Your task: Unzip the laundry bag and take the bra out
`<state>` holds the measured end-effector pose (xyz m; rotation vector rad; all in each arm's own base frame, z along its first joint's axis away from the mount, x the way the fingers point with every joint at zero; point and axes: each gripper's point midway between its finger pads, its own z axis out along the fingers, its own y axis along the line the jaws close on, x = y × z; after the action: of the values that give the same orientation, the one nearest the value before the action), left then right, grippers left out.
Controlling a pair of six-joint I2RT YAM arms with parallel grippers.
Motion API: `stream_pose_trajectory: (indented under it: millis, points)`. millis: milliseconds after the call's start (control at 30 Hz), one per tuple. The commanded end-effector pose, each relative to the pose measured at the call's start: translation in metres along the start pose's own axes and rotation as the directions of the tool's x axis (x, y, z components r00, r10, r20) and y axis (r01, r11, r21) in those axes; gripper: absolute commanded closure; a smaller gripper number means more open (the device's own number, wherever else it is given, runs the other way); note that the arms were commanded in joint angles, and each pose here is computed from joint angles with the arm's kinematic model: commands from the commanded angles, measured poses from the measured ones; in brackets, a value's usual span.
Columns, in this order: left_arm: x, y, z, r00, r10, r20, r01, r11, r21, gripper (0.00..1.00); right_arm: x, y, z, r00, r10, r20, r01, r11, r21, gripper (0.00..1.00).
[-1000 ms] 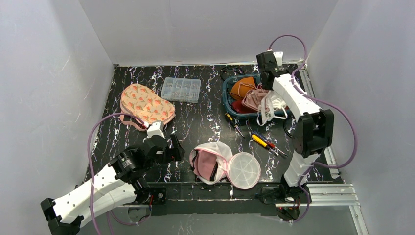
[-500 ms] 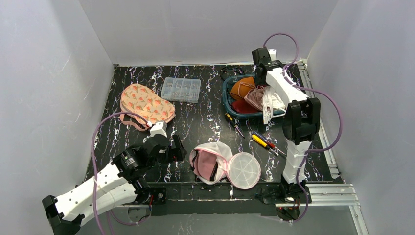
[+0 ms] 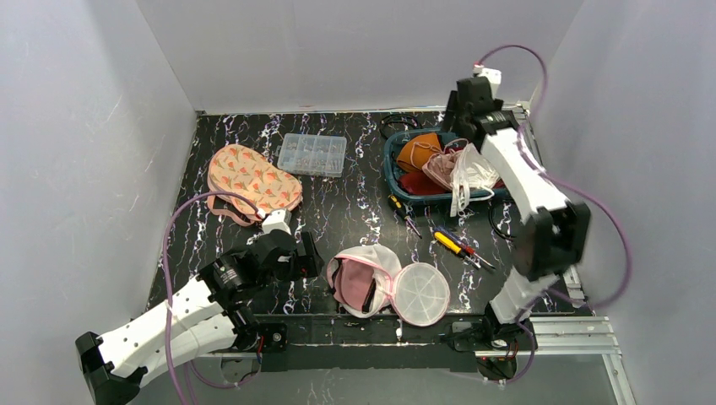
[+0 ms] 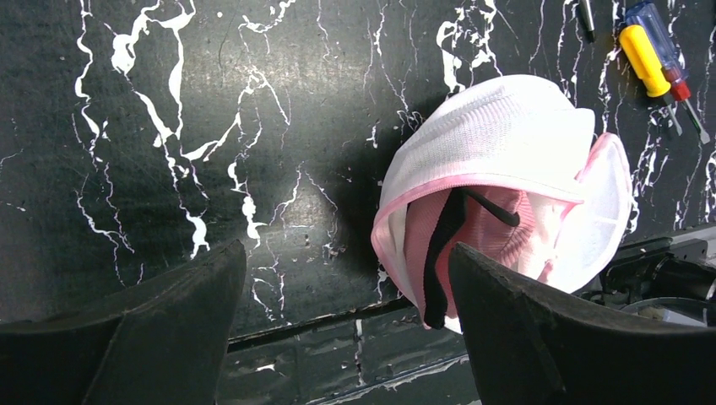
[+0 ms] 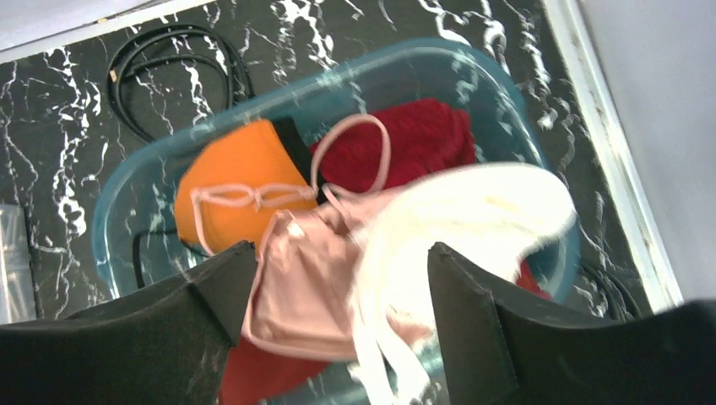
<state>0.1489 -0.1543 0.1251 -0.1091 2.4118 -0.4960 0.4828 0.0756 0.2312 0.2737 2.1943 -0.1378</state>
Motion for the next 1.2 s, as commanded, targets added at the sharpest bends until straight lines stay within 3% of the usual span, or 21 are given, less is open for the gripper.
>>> stream_pose_trajectory:
  millis: [0, 67, 133, 267, 467, 800, 1100, 1167]
  points:
    - [0.0, -0.003, 0.0, 1.0, -0.01, 0.004, 0.01, 1.0, 0.026, 0.13, -0.012, -0.027, -0.048, 0.968, 0.175, 0.182, -0.166, 0.984, -0.068, 0.28]
    - [0.004, -0.003, 0.001, 1.0, -0.013, -0.004, 0.014, 0.999, 0.037, 0.13, 0.01, -0.044, -0.054, 0.962, 0.203, 0.181, -0.196, 0.979, -0.052, 0.52]
    - [0.007, -0.003, 0.002, 1.0, -0.017, -0.013, 0.018, 0.999, 0.045, 0.14, 0.038, -0.056, -0.044, 0.971, 0.191, 0.143, -0.191, 0.981, -0.016, 0.64]
    - [0.011, -0.003, 0.002, 1.0, -0.019, -0.025, 0.02, 0.998, 0.054, 0.15, 0.071, -0.085, -0.011, 0.974, 0.218, 0.059, -0.221, 0.974, 0.053, 0.66]
    - [0.012, -0.002, 0.001, 0.999, -0.015, -0.033, 0.016, 0.999, 0.046, 0.15, 0.067, -0.095, 0.03, 0.974, 0.226, 0.023, -0.227, 0.969, 0.101, 0.7]
    - [0.007, 0.003, -0.008, 1.0, -0.003, -0.023, 0.004, 1.0, 0.022, 0.16, 0.045, -0.09, 0.083, 0.962, 0.267, 0.051, -0.271, 0.958, 0.098, 0.68]
    - [0.007, 0.004, -0.003, 0.999, 0.013, -0.036, -0.013, 1.0, -0.01, 0.16, 0.048, -0.088, 0.112, 0.948, 0.318, 0.015, -0.318, 0.945, 0.075, 0.52]
    - [0.008, 0.003, -0.001, 0.999, 0.013, -0.045, -0.013, 1.0, -0.011, 0.16, 0.048, -0.083, 0.113, 0.945, 0.328, 0.006, -0.328, 0.943, 0.055, 0.44]
